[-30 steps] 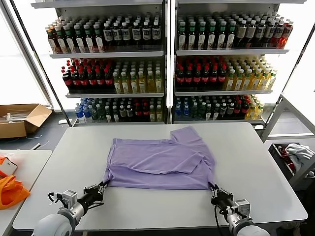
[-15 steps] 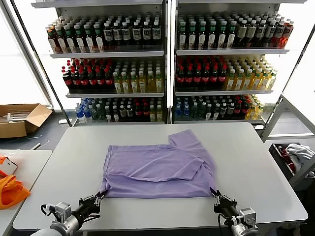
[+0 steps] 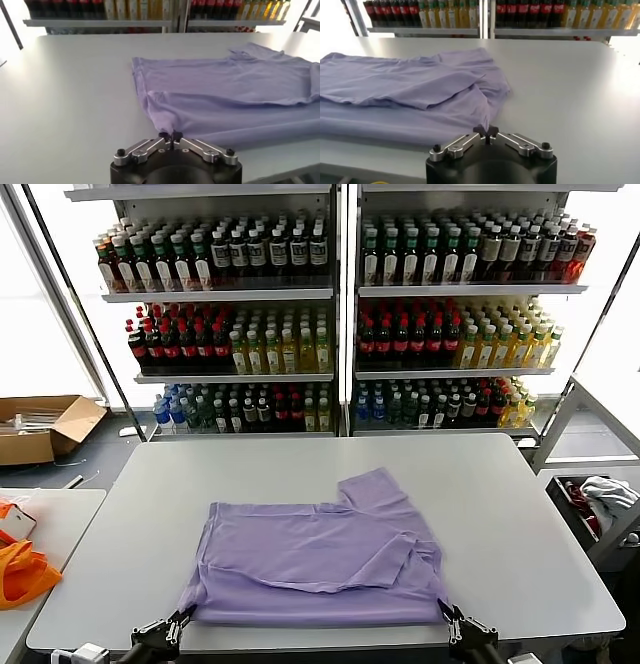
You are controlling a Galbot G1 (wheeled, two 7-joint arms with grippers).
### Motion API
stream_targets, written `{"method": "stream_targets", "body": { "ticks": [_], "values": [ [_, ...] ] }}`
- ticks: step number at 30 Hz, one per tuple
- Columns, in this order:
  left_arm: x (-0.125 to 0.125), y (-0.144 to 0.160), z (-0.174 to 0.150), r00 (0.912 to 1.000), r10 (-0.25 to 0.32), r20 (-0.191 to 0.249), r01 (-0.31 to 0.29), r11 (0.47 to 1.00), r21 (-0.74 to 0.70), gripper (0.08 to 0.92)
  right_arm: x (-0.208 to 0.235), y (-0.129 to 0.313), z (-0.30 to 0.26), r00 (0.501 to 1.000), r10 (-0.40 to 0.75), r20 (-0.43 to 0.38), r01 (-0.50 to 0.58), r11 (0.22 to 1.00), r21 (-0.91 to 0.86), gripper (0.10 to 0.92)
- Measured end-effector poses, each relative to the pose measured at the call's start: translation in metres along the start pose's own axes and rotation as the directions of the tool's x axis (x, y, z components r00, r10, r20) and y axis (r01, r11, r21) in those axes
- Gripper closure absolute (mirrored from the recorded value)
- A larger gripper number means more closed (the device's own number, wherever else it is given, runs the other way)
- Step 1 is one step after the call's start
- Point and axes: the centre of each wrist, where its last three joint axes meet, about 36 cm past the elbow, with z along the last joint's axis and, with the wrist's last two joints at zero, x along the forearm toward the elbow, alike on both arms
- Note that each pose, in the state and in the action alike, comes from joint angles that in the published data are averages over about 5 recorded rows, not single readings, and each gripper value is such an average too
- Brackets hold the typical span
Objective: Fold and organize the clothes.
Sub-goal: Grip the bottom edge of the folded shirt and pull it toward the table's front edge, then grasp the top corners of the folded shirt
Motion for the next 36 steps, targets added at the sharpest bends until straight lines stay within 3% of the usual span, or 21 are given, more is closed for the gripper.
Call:
{"method": "stream_targets", "body": {
  "ticks": [12, 20, 26, 36],
  "values": [
    [0.021, 0.011, -0.014, 0.9981, -0.050, 0.036, 0.051, 0.998, -0.038, 0.550, 0.008, -0.024, -0.042, 0.995, 0.041, 0.089, -0.044, 0.998, 0.036, 0.459],
    [0.013, 0.025, -0.033, 0.9972, -0.034, 0.066, 0.040, 0.996, -0.086, 0.316, -0.027, -0.048, -0.073, 0.990, -0.030, 0.139, 0.020, 0.997, 0.076, 0.238],
    [-0.014, 0.045, -0.050, 0.9971, 0.016, 0.074, -0.006, 0.989, -0.145, 0.188, -0.085, -0.069, -0.097, 0.985, -0.117, 0.124, 0.104, 0.988, 0.113, 0.200],
    [-0.079, 0.085, -0.083, 0.9947, 0.085, 0.058, -0.073, 0.981, -0.180, 0.177, -0.196, -0.091, -0.140, 0.973, -0.219, 0.067, 0.210, 0.970, 0.122, 0.199]
  ]
}}
